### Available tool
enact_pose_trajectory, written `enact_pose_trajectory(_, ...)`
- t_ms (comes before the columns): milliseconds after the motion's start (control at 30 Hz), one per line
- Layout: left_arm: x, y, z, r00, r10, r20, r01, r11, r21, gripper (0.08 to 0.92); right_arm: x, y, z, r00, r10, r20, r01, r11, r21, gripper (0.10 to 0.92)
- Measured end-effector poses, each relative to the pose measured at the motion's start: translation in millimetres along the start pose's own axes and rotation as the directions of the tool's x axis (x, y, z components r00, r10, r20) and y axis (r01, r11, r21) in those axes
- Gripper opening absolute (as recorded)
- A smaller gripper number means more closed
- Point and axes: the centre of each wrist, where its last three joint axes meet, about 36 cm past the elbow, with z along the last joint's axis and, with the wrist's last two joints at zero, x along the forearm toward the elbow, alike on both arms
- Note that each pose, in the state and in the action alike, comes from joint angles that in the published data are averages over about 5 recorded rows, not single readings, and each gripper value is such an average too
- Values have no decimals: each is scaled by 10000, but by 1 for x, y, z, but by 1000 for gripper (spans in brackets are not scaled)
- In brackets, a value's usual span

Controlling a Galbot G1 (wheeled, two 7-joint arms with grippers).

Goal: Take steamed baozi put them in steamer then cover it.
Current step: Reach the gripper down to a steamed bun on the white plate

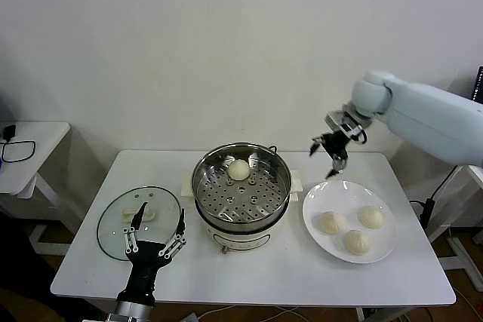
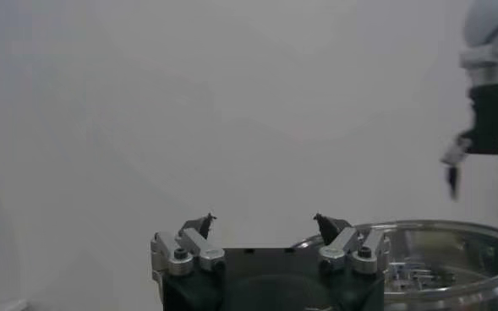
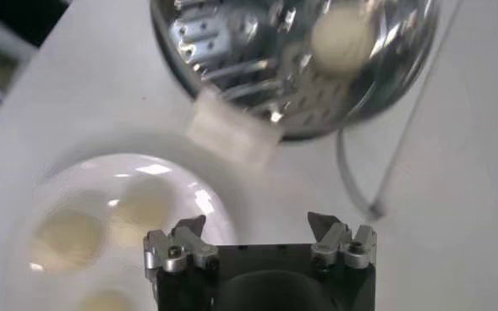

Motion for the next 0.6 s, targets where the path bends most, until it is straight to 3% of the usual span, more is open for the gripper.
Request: enact_pose_trajectory(600,1,1,3,9999,-132,-53,132,9999,-18,823,-94,52,36,9987,-493,124,507,9834,-1742,823)
